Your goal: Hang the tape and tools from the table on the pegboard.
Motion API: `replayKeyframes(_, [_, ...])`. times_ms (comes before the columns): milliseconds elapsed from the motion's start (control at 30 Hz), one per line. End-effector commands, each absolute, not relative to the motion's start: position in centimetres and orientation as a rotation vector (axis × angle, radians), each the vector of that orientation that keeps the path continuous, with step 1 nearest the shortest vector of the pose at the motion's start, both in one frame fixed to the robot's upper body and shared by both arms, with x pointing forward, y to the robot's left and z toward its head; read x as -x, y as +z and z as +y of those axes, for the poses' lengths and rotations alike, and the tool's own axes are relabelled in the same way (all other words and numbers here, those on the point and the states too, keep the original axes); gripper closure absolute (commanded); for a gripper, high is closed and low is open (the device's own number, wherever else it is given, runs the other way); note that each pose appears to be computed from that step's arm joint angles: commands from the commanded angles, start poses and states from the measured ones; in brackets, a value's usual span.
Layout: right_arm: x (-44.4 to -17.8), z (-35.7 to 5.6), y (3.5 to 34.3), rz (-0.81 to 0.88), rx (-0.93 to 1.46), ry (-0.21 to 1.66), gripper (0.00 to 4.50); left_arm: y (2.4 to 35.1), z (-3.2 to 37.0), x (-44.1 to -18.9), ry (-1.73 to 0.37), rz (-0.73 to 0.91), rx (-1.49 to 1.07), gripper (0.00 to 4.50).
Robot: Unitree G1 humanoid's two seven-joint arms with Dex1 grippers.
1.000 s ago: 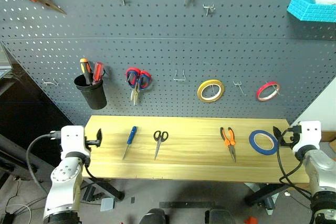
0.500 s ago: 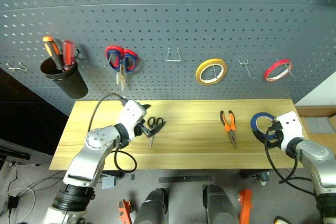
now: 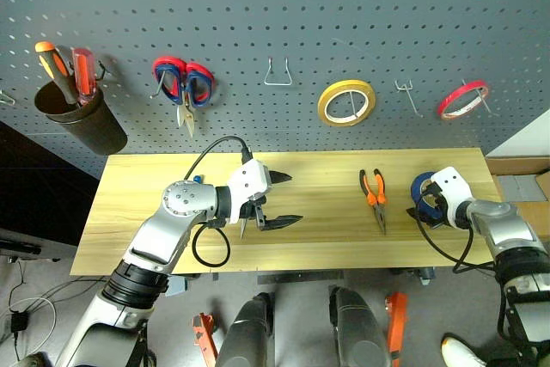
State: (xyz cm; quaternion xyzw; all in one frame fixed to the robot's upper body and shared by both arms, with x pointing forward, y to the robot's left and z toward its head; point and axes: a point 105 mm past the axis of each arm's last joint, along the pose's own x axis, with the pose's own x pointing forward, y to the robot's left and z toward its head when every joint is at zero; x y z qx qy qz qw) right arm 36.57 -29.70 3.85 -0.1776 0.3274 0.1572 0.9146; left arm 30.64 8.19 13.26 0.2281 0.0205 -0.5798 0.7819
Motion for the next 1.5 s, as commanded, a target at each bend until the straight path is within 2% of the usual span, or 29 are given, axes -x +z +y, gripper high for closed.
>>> replayKeyframes(33, [-35.9,-30.9,2.6,0.777,0.355,0.327,0.0,13.7,7.8,-30.4,-1.28,0.011,-0.534,0.03])
replayKeyframes(167, [-35.5,-31.3,2.0,0.872,0.367,0.361,0.79,13.6,7.9,-30.4,-1.277,0.007,-0.545,0.0])
replayKeyframes(433, [-34.5,-30.7,0.1,0.944,0.458,0.438,3.53,13.5,7.9,-30.4,-1.272,-0.001,-0.556,0.0])
replayKeyframes(500, [-34.7,-30.7,-0.1,0.918,0.487,0.42,4.07,13.5,7.9,-30.5,-1.269,-0.004,-0.559,0.0])
replayKeyframes(633, [-34.8,-30.5,-0.2,0.858,0.546,0.413,4.1,13.5,7.9,-30.6,-1.265,-0.008,-0.56,0.0])
replayKeyframes(733, [-35.0,-30.4,0.9,0.769,0.575,0.4,4.1,13.8,7.9,-30.7,-1.261,-0.021,-0.553,0.0])
replayKeyframes(833, [-35.0,-30.1,3.6,0.634,0.618,0.359,4.1,14.4,7.7,-30.9,-1.247,-0.052,-0.538,0.0])
replayKeyframes(967, [-33.3,-28.3,8.8,0.424,0.692,0.268,4.1,15.5,7.4,-31.2,-1.23,-0.098,-0.514,0.0])
replayKeyframes(1133, [-29.8,-22.6,13.8,0.164,0.733,0.179,4.11,16.7,6.9,-31.4,-1.219,-0.145,-0.493,0.0])
replayKeyframes(1267, [-28.3,-18.0,18.0,-0.08,0.756,0.129,4.11,17.4,6.7,-31.7,-1.205,-0.175,-0.475,0.0])
replayKeyframes(1400, [-28.3,-15.0,20.7,-0.238,0.748,0.155,4.11,18.2,6.7,-32.0,-1.191,-0.193,-0.434,0.0])
replayKeyframes(1500, [-29.8,-13.9,21.4,-0.287,0.729,0.183,4.11,18.6,6.6,-32.1,-1.186,-0.197,-0.402,0.0])
